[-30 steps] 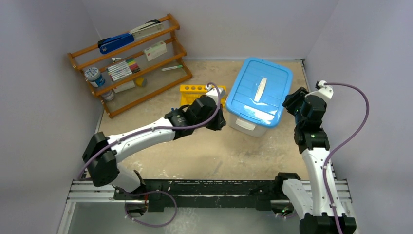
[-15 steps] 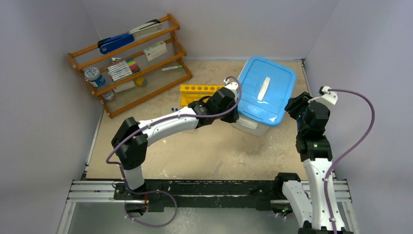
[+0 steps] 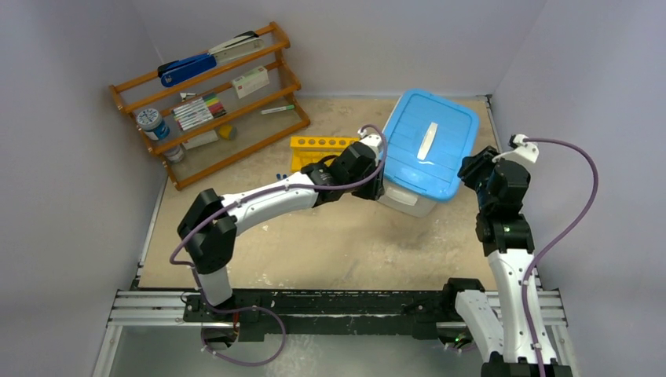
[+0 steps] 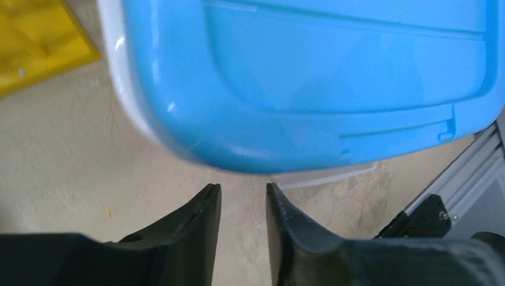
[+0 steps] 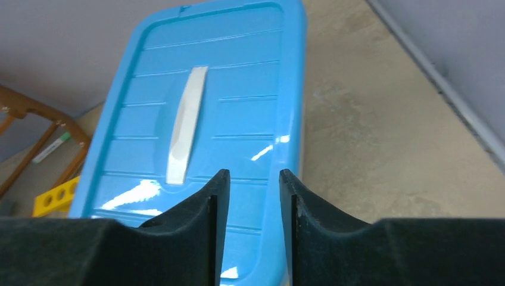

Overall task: Organize the chemistry lab equipment
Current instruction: Close the lid of the storage box.

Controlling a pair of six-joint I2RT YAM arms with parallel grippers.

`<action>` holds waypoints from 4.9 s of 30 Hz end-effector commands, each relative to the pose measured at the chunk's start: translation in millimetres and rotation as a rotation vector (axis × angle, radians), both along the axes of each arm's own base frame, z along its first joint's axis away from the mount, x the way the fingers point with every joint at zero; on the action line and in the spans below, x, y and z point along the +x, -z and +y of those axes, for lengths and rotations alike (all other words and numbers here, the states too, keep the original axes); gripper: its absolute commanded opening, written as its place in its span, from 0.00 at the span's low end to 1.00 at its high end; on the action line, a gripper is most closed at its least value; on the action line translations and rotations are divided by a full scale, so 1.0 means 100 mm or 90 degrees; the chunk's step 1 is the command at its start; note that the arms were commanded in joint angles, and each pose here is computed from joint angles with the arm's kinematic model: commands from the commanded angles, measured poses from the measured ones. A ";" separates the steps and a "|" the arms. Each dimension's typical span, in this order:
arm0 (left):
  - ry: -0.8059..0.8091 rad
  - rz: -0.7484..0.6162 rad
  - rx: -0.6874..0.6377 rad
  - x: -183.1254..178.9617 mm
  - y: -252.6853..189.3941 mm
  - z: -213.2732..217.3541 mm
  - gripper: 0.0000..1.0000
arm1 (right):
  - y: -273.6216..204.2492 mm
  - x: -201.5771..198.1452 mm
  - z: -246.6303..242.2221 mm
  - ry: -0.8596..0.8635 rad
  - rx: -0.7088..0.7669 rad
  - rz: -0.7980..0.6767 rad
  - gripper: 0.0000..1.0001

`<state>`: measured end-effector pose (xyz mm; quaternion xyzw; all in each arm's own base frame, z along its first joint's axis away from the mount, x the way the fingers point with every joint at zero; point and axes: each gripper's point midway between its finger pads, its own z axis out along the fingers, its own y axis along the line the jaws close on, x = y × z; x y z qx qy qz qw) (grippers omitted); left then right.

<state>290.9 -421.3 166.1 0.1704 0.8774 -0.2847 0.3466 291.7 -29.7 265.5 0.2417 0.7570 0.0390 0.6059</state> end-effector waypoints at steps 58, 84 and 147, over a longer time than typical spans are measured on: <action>-0.119 -0.107 -0.073 0.03 -0.83 1.07 0.52 | -0.41 1.39 1.12 -0.222 -0.048 -0.067 0.25; -0.145 -0.104 -0.122 0.09 -0.90 1.33 0.50 | -0.48 1.56 1.00 -0.166 -0.079 -0.069 0.35; -0.156 -0.033 -0.142 0.87 -0.20 0.42 0.53 | 1.06 0.88 -0.13 -0.023 0.082 0.173 0.44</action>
